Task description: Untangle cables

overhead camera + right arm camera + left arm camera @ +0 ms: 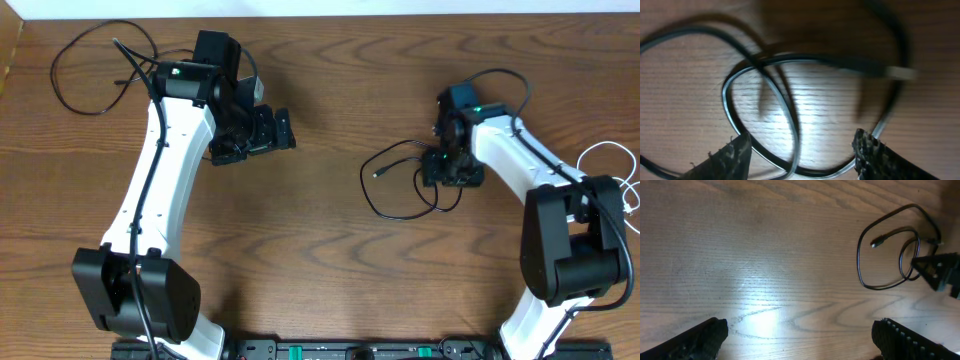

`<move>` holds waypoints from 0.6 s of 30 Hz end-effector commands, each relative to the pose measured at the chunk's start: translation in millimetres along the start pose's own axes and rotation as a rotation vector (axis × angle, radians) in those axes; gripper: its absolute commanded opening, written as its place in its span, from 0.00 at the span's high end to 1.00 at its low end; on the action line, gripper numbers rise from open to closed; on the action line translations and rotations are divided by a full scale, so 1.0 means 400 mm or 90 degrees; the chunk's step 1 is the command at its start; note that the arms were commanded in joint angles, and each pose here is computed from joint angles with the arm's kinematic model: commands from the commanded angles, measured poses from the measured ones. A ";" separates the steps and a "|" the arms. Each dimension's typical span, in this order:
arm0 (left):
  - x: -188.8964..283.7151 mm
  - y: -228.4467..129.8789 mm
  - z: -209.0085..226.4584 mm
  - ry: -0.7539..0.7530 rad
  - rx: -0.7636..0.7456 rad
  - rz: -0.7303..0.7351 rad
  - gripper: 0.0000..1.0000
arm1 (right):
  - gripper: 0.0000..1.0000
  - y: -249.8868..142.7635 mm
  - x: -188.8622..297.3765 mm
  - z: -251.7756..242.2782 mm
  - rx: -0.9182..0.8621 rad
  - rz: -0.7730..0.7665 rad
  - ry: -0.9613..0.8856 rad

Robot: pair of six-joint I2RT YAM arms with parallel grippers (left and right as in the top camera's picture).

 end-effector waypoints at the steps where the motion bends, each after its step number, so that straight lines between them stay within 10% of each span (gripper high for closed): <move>1: -0.006 0.000 0.004 0.006 0.003 0.006 0.02 | 0.44 -0.014 -0.034 0.004 0.013 0.006 -0.011; 7: -0.006 0.000 0.004 0.006 0.003 0.006 0.02 | 0.52 -0.020 -0.070 -0.007 0.014 -0.019 -0.018; 13: -0.006 0.000 0.004 0.006 0.003 0.006 0.02 | 0.99 -0.017 -0.073 -0.011 0.015 -0.031 -0.030; 18: -0.006 0.000 0.004 0.006 0.003 0.006 0.02 | 0.99 -0.022 -0.074 0.000 0.024 -0.032 -0.030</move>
Point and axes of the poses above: each gripper's point midway between its finger pads, its own x axis back along the fingers, its own z axis along the line the jaws close on, y = z × x, the point moved 9 cm from there along x, back along the fingers, and after that the axes turned 14 degrees about -x, right-handed, at the moved point
